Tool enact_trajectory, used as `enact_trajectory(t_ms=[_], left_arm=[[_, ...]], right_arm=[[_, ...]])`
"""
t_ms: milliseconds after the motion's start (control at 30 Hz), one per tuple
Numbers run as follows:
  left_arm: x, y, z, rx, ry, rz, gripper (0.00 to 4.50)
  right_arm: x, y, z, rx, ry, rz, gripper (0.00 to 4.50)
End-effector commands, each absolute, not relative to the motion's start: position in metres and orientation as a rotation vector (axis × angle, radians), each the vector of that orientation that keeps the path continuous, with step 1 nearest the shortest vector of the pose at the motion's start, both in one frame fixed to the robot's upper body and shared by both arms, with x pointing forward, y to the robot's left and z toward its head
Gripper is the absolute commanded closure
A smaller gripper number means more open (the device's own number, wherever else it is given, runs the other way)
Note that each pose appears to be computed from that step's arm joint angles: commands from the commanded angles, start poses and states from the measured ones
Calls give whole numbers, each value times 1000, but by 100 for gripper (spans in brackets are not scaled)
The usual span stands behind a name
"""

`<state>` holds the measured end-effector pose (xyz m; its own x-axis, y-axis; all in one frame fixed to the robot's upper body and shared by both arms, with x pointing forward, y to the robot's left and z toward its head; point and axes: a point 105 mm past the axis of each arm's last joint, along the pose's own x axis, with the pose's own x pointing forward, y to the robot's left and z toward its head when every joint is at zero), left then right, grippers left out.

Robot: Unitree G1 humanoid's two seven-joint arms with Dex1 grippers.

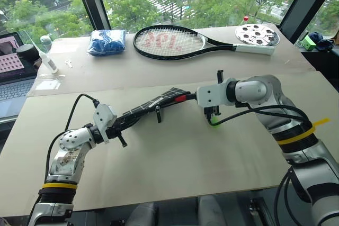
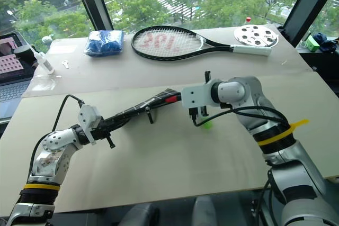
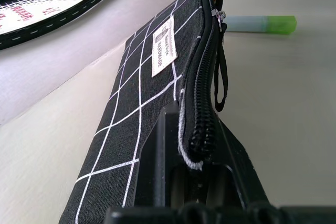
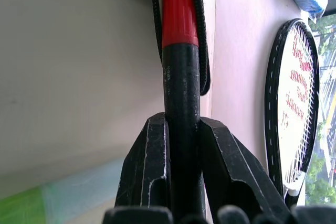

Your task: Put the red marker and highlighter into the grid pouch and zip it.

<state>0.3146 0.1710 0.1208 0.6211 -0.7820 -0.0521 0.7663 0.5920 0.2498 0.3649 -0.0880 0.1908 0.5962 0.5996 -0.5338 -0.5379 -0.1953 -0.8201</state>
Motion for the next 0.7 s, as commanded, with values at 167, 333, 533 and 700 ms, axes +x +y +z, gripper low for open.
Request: enact_trajectory(t_ms=[167,333,533,700], left_arm=[[317,169,131,271,-104,-915,450],[317,168,132,270,-106,-915,450],[317,169,132,268,-108,-909,450],[316,172,133,265,-109,-896,450]], right_arm=[[350,-31,174,-1561,-217,1138,404],[355,-6,167,-1633,-315,1133,404],[373,6,163,-1708,-424,1062,404],[391,-20,152,-1756,-375,1030,404]])
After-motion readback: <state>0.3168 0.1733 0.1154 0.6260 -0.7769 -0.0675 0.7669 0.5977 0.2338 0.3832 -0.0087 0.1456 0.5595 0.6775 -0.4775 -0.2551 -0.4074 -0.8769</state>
